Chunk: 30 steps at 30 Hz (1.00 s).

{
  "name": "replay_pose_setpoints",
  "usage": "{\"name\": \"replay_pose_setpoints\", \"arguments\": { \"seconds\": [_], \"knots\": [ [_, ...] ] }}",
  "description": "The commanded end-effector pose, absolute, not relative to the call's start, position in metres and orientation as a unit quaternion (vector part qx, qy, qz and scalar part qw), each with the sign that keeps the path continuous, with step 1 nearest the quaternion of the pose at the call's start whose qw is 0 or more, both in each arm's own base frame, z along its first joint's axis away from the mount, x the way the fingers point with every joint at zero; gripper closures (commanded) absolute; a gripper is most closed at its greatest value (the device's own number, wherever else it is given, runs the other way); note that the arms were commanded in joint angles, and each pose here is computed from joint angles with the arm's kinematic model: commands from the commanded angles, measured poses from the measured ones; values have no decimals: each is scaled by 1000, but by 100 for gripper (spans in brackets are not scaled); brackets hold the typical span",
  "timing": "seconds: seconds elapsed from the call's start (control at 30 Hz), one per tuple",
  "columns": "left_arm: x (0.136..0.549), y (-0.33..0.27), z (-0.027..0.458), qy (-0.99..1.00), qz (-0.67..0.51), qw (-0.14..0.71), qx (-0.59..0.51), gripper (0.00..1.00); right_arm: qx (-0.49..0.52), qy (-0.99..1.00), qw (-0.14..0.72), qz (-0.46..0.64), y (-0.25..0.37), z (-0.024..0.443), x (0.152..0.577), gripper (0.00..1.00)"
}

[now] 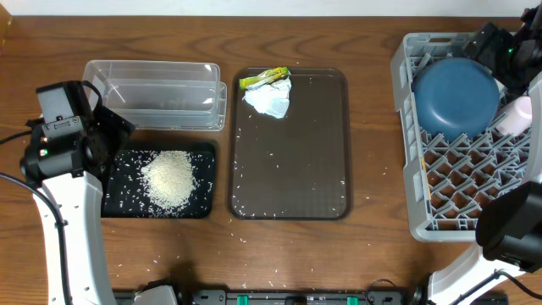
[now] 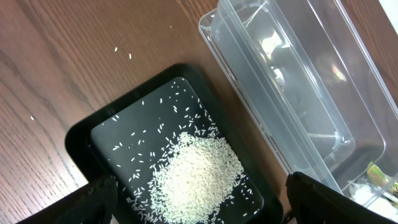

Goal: Sort waste into correct bins and load items into the dishwasher rack
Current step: 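Open the right gripper and withdraw it above the rack, then reach the left gripper to the tissue and wrapper on the brown tray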

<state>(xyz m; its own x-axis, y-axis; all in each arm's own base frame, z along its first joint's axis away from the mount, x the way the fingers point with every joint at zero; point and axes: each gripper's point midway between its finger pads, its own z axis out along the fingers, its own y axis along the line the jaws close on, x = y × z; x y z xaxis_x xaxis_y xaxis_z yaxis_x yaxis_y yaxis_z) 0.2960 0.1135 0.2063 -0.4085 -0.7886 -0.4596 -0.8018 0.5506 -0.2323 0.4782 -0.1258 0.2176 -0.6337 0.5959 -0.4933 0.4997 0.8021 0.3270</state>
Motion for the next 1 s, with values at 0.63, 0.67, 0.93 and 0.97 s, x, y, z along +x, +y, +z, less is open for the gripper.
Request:
{"name": "replay_pose_setpoints", "arguments": {
  "seconds": [0.63, 0.67, 0.93, 0.97],
  "knots": [
    [356, -115, 252, 930, -184, 314, -60, 2, 312, 893, 316, 76, -131, 232, 476, 1],
    [359, -119, 254, 936, -163, 309, -50, 2, 312, 893, 316, 76, -131, 232, 476, 1],
    [388, -142, 252, 978, -83, 183, 48, 2, 312, 893, 316, 76, -131, 232, 476, 1],
    [395, -144, 246, 980, -83, 177, 47, 2, 312, 893, 316, 76, -131, 232, 476, 1]
  ]
}}
